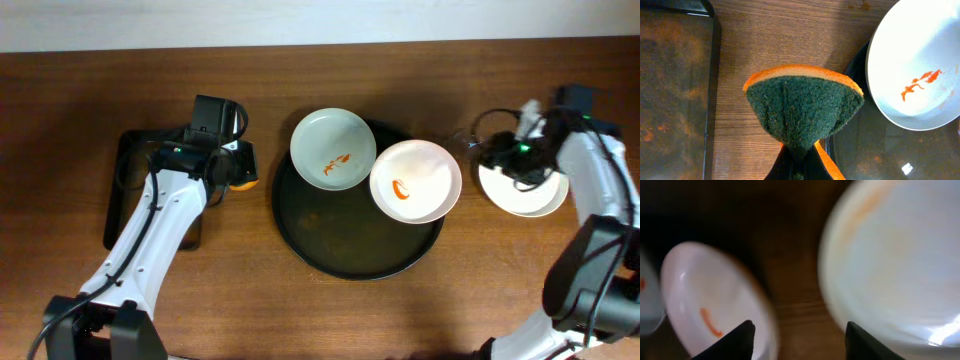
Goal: Clean dirty plates on tray and stack at the side
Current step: 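Return the right gripper to the pink-rimmed plate and grasp its rim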
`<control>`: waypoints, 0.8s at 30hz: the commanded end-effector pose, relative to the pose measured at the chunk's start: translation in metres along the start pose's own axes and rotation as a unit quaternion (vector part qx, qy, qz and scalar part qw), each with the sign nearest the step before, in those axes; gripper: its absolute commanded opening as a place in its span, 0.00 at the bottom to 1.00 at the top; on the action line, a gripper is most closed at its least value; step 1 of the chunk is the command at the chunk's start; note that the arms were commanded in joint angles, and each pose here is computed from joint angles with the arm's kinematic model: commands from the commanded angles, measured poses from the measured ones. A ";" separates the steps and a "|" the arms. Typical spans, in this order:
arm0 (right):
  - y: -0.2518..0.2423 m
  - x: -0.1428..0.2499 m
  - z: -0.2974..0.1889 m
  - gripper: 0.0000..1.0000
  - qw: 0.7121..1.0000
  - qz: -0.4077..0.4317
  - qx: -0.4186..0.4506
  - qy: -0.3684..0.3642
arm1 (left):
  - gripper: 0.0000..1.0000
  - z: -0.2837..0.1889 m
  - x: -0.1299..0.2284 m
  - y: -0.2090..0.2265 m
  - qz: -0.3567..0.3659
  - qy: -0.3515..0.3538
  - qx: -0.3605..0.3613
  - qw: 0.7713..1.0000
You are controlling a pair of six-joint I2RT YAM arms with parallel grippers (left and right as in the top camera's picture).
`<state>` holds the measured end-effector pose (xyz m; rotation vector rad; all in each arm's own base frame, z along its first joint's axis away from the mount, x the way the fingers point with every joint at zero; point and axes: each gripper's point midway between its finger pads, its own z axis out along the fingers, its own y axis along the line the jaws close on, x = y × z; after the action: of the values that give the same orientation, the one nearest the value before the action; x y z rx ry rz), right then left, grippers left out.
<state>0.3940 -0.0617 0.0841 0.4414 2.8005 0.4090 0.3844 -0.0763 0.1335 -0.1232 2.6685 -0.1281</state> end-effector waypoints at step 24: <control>0.027 0.068 0.055 0.04 0.988 -0.052 0.029 0.142 | 0.01 -0.015 -0.009 -0.007 -0.006 -0.017 0.020 1.000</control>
<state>0.3628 -0.0051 0.0297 0.2712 3.0709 0.3838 0.3834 -0.0773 0.1330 -0.1212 2.6736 -0.1359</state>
